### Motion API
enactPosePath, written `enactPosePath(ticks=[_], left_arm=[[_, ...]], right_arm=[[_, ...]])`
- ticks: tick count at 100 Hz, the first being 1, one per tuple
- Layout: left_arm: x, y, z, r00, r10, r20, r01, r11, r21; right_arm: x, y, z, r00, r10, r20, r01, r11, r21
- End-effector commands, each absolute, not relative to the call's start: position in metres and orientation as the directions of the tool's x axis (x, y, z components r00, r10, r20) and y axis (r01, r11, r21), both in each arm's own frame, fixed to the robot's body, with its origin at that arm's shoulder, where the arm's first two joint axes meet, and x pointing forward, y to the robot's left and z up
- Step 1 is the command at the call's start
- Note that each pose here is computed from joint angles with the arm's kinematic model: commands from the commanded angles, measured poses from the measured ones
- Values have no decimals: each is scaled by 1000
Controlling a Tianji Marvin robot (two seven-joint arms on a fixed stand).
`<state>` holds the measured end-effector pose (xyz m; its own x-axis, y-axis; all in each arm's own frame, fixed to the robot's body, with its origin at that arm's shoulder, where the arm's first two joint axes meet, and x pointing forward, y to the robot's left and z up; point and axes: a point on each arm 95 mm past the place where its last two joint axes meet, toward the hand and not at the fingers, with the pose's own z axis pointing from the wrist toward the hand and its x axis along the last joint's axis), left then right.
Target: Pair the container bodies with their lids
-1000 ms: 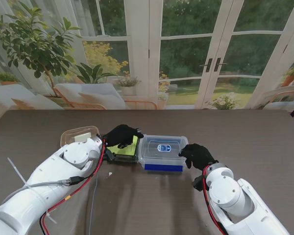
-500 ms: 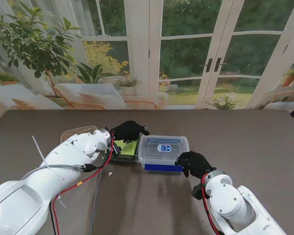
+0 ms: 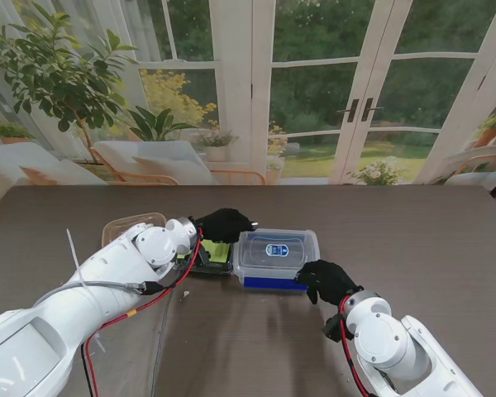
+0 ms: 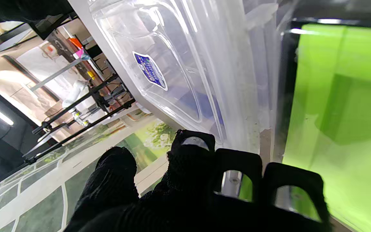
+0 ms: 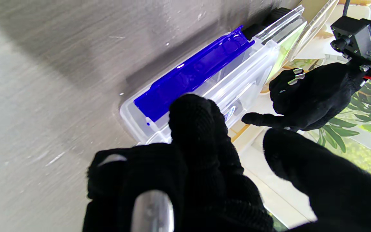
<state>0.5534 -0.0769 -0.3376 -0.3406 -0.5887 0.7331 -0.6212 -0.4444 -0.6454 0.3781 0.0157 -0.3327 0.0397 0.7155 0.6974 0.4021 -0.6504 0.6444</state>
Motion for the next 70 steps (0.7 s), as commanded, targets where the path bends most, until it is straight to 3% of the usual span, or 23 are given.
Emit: enactPosePath(ticks=[1, 30, 70], left_arm=[[556, -81, -334, -345, -594, 726, -631, -426, -649], [559, -83, -336, -355, -627, 693, -621, -396, -676], [555, -83, -339, -347, -603, 718, -675, -372, -638]], right_arm=[[374, 20, -337, 34, 715, 699, 430, -642, 635], [374, 22, -340, 38, 721, 692, 443, -633, 635], [377, 22, -348, 74, 713, 697, 463, -643, 610]])
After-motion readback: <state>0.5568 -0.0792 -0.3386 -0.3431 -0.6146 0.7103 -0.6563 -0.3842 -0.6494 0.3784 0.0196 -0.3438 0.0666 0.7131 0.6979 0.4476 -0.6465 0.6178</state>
